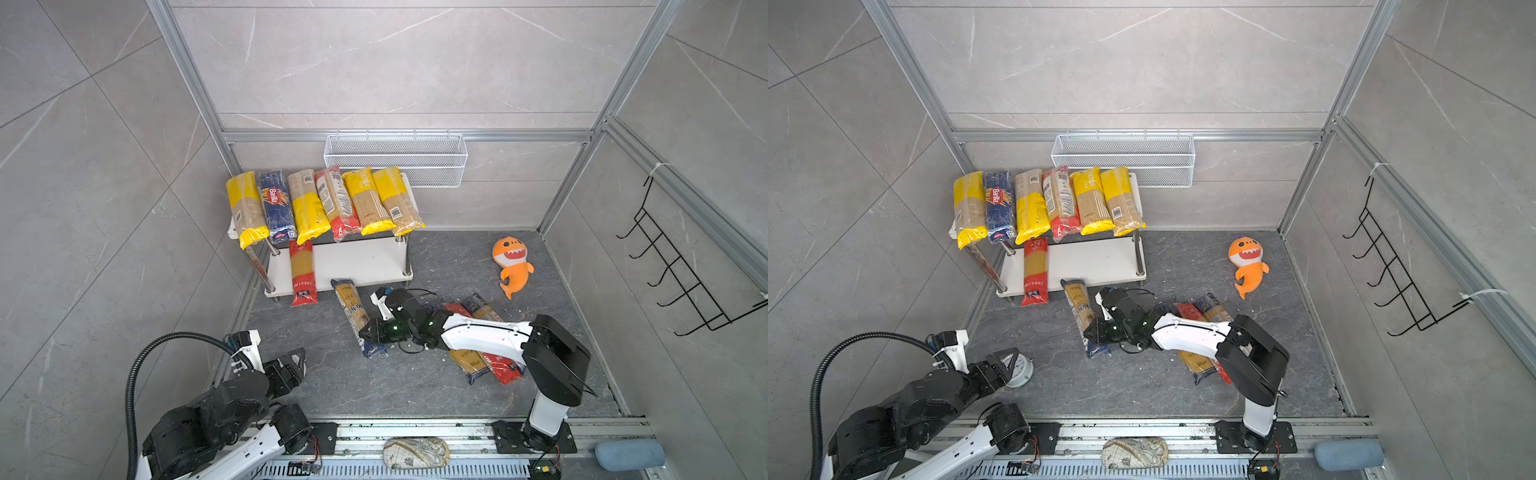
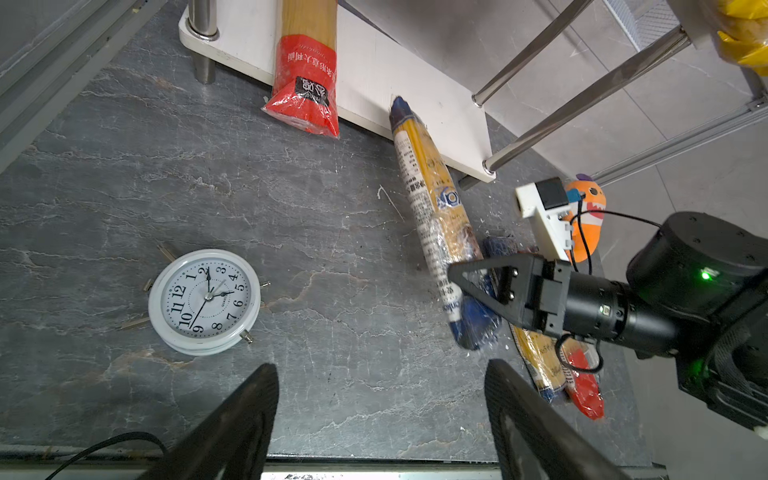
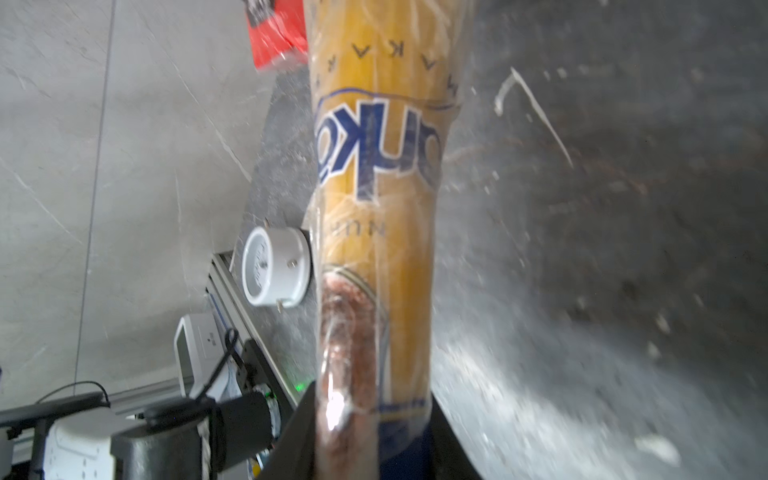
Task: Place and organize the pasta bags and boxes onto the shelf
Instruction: 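Carry the Ankara pack to the lower tier beside the red pack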
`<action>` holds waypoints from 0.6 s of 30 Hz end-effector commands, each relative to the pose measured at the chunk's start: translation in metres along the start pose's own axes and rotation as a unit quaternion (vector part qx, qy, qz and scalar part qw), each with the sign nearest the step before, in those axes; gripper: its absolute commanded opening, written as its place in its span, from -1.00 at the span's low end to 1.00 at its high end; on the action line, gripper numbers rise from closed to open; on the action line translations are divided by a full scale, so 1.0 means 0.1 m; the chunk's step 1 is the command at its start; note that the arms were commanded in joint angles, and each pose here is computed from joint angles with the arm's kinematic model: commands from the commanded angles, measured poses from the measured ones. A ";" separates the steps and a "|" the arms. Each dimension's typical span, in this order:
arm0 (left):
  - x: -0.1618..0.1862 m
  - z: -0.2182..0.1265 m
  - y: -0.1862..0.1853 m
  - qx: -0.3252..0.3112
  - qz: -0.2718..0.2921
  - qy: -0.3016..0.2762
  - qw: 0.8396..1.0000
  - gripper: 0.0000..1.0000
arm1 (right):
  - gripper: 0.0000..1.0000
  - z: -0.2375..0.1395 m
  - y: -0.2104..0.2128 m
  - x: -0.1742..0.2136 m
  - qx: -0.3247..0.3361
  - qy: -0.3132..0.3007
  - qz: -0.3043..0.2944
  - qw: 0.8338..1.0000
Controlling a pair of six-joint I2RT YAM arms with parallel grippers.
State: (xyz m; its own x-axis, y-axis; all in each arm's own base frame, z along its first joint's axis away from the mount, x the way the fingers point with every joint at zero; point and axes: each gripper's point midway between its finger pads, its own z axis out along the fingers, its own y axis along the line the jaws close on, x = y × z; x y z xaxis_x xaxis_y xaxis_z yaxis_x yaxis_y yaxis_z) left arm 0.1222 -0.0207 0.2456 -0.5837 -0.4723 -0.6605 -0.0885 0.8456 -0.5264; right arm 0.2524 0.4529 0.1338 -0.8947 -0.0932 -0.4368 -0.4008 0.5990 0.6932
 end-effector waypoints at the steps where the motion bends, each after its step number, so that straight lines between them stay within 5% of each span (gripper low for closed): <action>1: -0.09 -0.05 0.01 -0.004 0.011 -0.015 1.000 0.61 | -1.00 -0.12 0.67 -0.68 -0.078 -0.094 -0.072 0.990; 18: -0.17 -0.08 -0.07 -0.010 0.027 -0.016 0.999 0.61 | -1.00 0.82 0.46 -1.85 -0.021 -0.194 -0.080 0.978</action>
State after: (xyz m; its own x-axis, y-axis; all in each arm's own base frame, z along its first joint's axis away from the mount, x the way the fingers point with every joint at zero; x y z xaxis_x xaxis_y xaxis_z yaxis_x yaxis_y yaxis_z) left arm 0.1245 -0.0214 0.2565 -0.5794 -0.4531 -0.6775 -0.0785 0.8584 -0.5069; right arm 0.3930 0.5452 0.1317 -0.7921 0.0312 -0.6095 -0.4560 0.6335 0.6251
